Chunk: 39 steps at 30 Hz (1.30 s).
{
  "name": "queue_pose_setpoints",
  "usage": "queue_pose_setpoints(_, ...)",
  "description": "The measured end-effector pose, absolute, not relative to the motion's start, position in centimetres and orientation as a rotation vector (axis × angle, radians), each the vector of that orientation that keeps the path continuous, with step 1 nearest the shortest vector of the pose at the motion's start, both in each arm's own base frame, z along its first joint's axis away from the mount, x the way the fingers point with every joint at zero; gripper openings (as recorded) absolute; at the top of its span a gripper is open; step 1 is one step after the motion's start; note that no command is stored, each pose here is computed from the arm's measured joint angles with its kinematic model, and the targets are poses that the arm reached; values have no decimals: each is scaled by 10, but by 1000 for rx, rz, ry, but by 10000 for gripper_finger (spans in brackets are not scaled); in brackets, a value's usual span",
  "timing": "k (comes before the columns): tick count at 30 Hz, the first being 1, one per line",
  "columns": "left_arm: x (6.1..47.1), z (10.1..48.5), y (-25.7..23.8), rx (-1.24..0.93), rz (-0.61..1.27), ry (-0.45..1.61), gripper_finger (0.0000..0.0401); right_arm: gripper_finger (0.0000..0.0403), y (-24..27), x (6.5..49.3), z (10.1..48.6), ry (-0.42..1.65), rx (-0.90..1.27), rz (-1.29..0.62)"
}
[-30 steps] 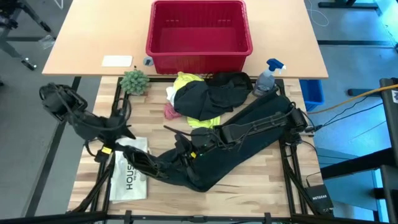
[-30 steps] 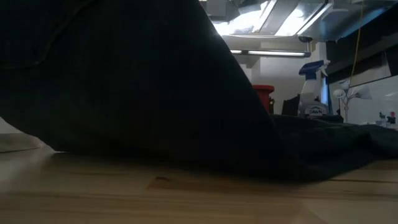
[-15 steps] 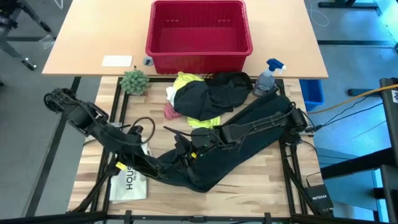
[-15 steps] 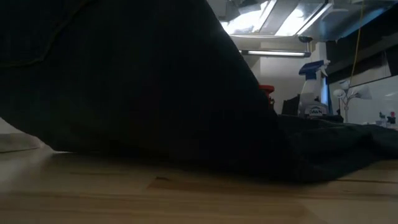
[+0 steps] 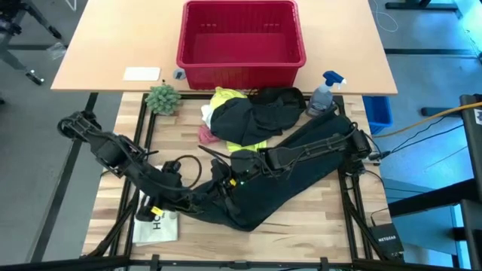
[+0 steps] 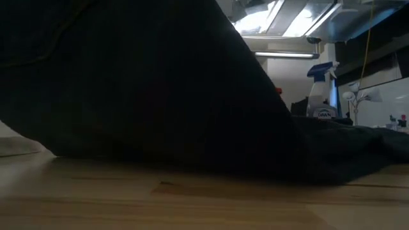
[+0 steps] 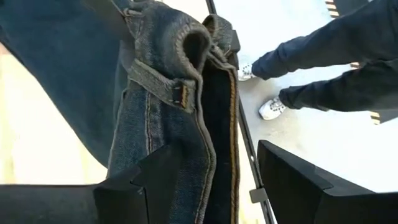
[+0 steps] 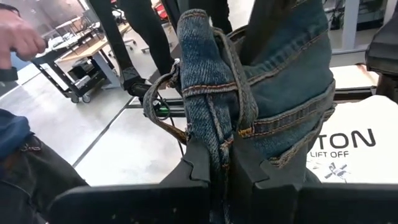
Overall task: Fold laundry
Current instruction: Fold the black jean
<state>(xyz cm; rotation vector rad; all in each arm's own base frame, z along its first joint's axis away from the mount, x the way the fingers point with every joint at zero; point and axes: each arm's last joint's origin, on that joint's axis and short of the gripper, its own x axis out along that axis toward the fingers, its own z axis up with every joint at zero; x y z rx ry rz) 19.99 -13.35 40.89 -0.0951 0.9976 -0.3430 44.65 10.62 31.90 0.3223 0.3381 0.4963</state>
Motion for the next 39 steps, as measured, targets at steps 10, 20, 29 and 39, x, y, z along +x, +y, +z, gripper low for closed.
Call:
queue_pose_setpoints(10,201,405,-131,-30,-212,989,205,18,105,448,328,266,369,559)
queue_pose_setpoints(20,208,397,-132,32,-67,991,156,18,106,447,332,245,372,591)
queue_pose_setpoints(29,207,397,-132,-12,9,981,8,80,99,448,331,266,395,490)
queue_pose_setpoints(39,181,411,-148,-41,13,978,5,209,84,441,342,317,490,542)
